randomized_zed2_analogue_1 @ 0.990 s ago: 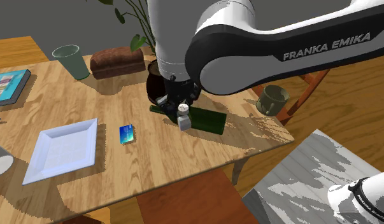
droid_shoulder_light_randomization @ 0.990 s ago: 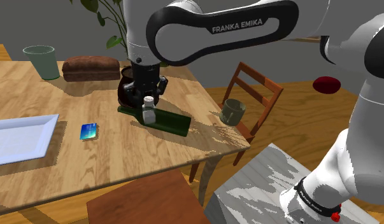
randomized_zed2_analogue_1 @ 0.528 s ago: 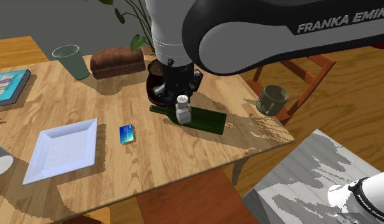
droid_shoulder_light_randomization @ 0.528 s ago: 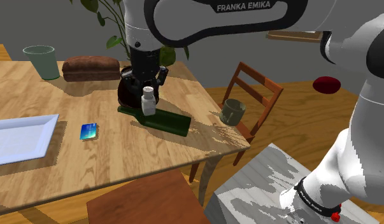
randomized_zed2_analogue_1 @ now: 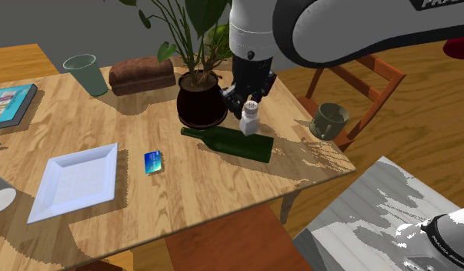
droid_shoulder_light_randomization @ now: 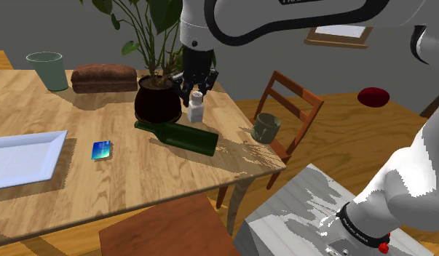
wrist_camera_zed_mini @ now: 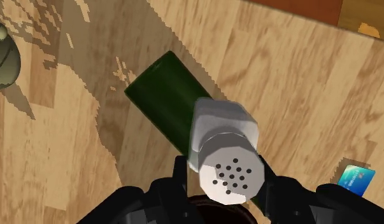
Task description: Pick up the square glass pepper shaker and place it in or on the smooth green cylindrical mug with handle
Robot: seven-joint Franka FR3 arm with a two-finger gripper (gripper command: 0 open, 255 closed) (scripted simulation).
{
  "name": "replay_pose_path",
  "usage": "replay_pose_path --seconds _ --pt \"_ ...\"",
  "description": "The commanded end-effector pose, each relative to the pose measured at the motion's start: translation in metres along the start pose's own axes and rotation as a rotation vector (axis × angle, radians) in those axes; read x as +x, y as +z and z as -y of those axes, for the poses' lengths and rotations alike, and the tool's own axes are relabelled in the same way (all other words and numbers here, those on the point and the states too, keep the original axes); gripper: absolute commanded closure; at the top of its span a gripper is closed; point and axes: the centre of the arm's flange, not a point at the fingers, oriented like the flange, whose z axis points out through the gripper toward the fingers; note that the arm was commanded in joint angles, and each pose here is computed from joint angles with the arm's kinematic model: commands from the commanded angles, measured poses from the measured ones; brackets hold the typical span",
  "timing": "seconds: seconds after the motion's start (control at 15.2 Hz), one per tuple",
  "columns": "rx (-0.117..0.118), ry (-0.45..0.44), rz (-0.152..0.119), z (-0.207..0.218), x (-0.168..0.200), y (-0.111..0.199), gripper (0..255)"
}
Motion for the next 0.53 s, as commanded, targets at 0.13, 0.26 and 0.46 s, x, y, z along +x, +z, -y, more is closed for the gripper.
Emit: replay_pose_path --seconds 0.13,0.26,0.46 --pt "0.000 -0.001 0.000 -0.052 -0.011 0.002 255" --pt "0.000 -0.001 0.000 -0.078 -0.015 0.001 255" --pt "0.000 -0.001 0.000 -0.117 -0.021 0.001 255"
